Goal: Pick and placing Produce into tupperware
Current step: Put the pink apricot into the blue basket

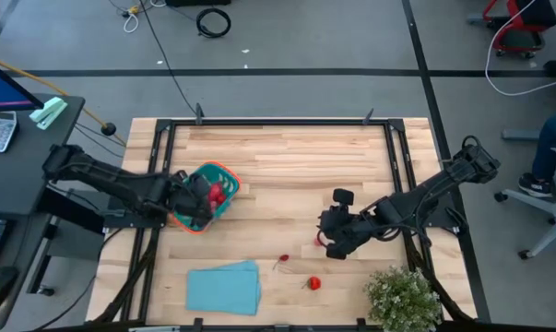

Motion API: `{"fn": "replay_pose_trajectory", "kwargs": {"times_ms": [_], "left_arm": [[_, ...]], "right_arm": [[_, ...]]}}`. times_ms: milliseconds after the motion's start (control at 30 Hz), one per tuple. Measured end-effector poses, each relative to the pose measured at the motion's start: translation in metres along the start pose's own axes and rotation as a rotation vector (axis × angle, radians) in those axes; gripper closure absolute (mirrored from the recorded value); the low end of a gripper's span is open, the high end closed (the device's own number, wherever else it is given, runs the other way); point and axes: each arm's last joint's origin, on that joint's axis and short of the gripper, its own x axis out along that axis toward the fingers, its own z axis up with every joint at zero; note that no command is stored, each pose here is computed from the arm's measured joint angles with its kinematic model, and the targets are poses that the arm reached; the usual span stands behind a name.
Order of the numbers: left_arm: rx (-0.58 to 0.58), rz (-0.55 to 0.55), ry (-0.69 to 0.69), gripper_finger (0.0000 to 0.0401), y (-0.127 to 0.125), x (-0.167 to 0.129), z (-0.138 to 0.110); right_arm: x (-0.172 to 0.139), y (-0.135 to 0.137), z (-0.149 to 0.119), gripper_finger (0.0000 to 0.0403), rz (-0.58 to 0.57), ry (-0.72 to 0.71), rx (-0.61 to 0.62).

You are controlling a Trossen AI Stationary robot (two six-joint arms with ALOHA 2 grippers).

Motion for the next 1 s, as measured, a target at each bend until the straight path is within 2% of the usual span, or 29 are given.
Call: {"fn": "replay_pose_trajectory", "kwargs": {"times_ms": [167,233,333,500,633,800,1000], "left_arm": [[0.026,-0.014,-0.027,0.0178,0.001,-0.005,0.011],[0.035,-0.034,-0.054,0.0168,0.001,-0.012,0.019],[0.043,-0.085,-0.125,0.0162,-0.002,-0.025,0.035],[0.105,-0.199,-0.317,0.0168,-0.012,-0.047,0.061],[0.163,-0.238,-0.427,0.0179,-0.017,-0.056,0.073],[0.18,-0.24,-0.445,0.0189,-0.017,-0.056,0.074],[0.185,-0.236,-0.437,0.0195,-0.019,-0.054,0.074]], "right_arm": [[0.007,0.003,-0.002,0.0278,0.052,0.057,0.07],[0.015,0.008,-0.005,0.0272,0.08,0.102,0.079],[0.032,0.017,-0.011,0.0257,0.063,0.164,0.08],[0.064,0.028,-0.024,0.0223,0.063,0.295,0.06],[0.083,0.033,-0.033,0.0192,0.093,0.4,0.076],[0.098,0.038,-0.042,0.0167,0.069,0.449,0.062],[0.114,0.045,-0.047,0.0163,0.066,0.446,0.06]]}}
